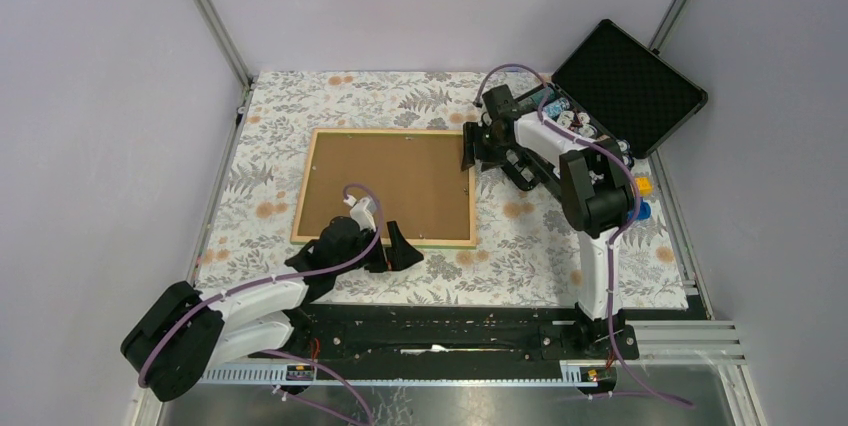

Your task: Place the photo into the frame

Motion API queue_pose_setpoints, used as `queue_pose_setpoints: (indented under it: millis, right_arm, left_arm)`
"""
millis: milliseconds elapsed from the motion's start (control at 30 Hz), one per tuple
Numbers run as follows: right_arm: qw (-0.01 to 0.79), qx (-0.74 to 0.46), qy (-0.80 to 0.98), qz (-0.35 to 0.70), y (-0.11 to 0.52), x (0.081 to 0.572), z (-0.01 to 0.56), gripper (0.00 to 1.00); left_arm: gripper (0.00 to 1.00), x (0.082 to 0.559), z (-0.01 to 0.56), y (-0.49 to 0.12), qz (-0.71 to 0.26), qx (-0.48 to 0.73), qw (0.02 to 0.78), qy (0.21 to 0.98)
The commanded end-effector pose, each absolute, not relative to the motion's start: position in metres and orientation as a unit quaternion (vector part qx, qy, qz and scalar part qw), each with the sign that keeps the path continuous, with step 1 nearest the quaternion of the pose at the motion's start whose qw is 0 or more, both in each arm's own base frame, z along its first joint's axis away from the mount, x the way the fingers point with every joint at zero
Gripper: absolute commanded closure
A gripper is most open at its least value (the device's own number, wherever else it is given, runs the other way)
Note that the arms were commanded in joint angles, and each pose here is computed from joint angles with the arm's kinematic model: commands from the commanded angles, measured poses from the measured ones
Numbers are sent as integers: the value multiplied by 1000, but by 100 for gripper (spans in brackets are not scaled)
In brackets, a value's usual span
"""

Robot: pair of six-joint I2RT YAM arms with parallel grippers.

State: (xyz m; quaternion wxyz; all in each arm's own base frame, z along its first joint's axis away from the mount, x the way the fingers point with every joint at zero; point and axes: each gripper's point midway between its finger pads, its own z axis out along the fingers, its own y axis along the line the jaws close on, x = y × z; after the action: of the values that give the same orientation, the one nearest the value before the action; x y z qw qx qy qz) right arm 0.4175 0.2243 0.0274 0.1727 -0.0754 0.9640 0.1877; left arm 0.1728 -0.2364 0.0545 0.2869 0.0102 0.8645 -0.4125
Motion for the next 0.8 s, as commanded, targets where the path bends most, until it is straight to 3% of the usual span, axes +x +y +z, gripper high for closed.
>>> queue_pose_setpoints:
  millis: [0, 133, 267, 767]
  right_arm:
    - [147, -9, 975, 166, 219, 400, 62, 32]
    - [140, -25, 976, 166, 225, 372, 58, 30]
    - [131, -42, 983, 118, 222, 358, 41, 36]
    - [124, -48, 986, 105, 231, 353, 24, 60]
  left_arm:
    - [1, 180, 64, -241, -427, 18, 305, 851]
    - [1, 180, 63, -242, -427, 19, 302, 852]
    - [1, 180, 62, -243, -428, 19, 298, 853]
    - [1, 182, 60, -241, -428, 13, 293, 855]
